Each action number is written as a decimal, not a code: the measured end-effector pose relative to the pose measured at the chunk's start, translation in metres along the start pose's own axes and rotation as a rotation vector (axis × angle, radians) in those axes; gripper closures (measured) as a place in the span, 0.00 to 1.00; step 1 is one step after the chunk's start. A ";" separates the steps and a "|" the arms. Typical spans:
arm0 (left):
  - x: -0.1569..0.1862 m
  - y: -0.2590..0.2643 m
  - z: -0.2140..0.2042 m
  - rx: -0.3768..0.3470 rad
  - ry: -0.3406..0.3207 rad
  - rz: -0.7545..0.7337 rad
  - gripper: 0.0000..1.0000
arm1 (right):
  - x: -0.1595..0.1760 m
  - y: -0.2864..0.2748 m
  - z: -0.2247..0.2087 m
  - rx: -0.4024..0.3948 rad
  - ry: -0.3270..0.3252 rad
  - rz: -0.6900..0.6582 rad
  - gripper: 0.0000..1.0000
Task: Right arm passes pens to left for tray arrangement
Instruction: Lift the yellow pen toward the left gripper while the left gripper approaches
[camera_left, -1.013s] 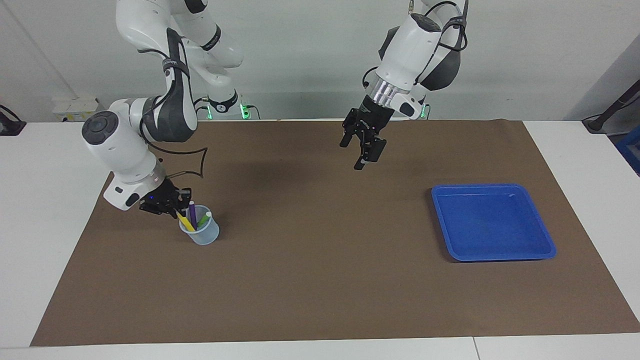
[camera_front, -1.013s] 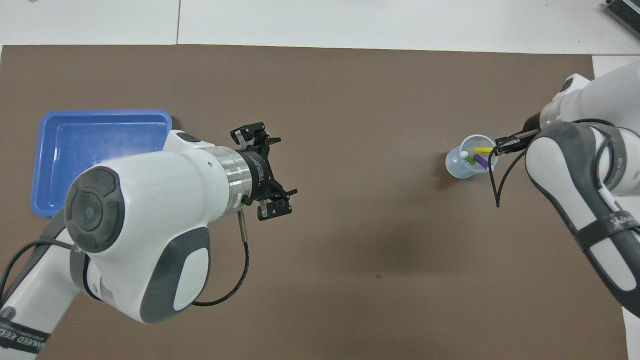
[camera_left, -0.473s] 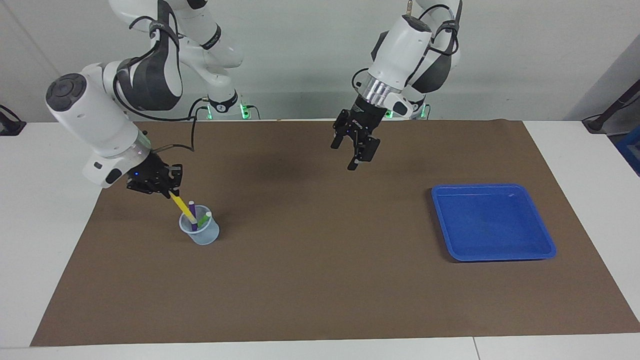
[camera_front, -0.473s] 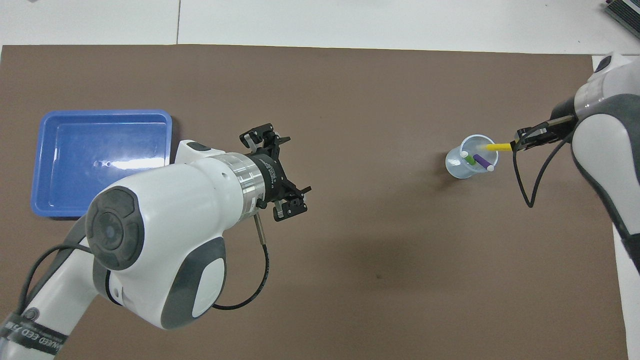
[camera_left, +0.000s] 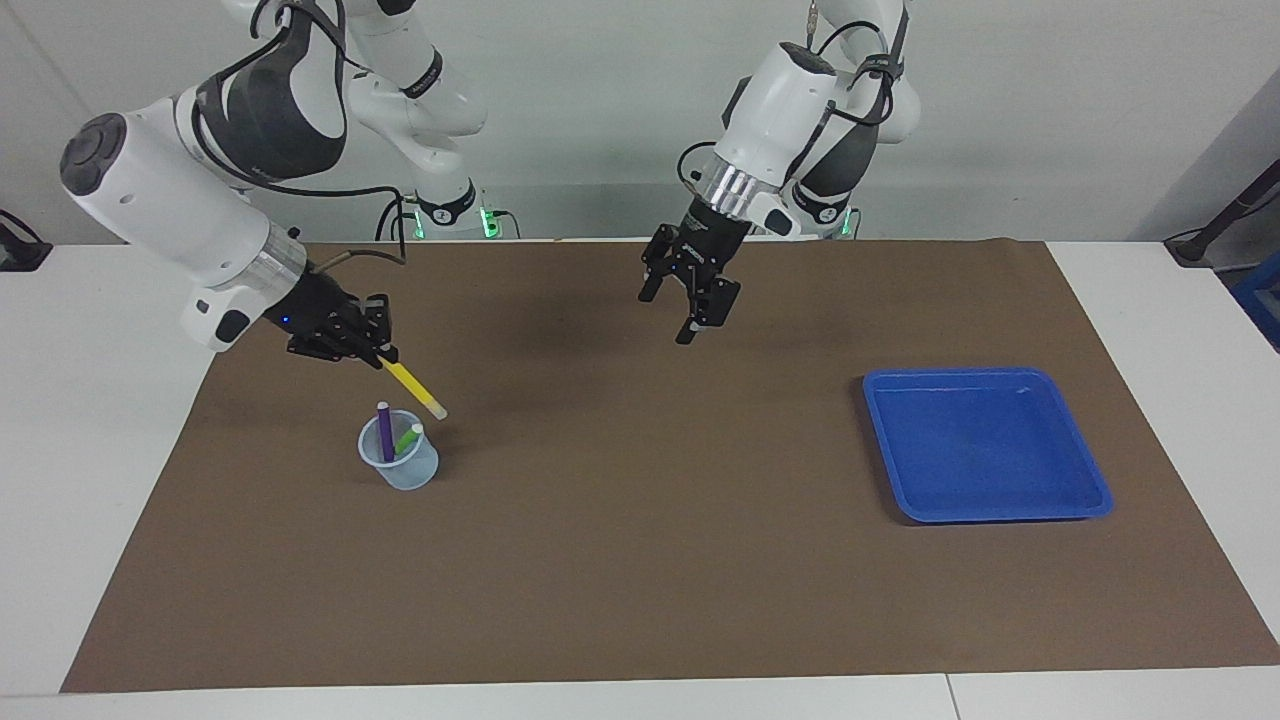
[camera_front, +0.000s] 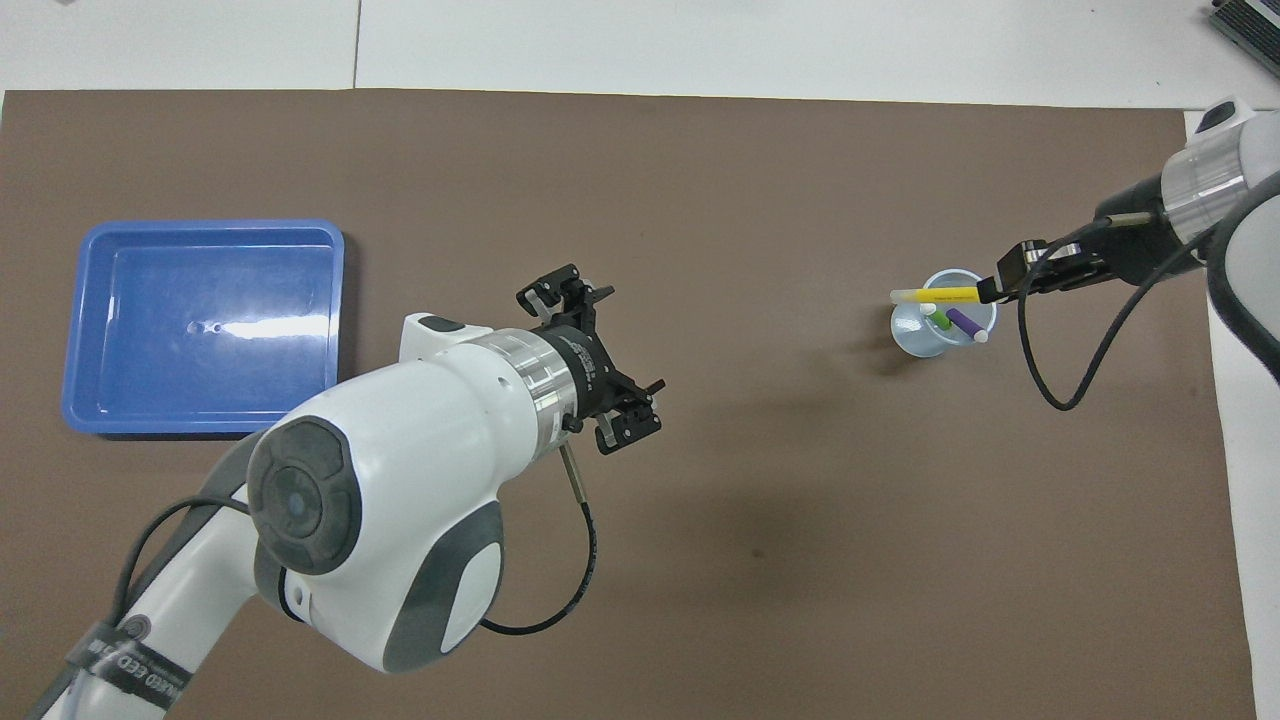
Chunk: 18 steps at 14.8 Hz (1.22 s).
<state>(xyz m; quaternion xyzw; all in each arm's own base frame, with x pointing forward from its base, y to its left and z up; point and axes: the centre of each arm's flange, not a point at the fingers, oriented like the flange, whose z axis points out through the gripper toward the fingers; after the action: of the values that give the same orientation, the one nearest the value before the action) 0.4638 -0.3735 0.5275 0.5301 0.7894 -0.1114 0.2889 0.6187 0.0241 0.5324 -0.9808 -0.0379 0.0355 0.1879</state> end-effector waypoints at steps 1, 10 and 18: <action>-0.006 -0.009 0.001 0.003 -0.012 0.005 0.00 | 0.001 -0.013 0.004 0.022 -0.003 0.027 0.81; -0.036 -0.055 0.056 -0.021 -0.134 0.056 0.00 | 0.002 -0.103 0.035 0.056 -0.018 0.155 0.81; -0.061 -0.017 0.112 -0.035 -0.164 0.021 0.00 | 0.003 -0.136 0.050 0.059 0.014 0.204 0.81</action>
<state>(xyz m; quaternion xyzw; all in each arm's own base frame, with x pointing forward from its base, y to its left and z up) 0.5029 -0.4815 0.4699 0.5224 0.7593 -0.1375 0.3628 0.6094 0.1687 0.5361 -0.9738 0.0648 0.0485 0.2123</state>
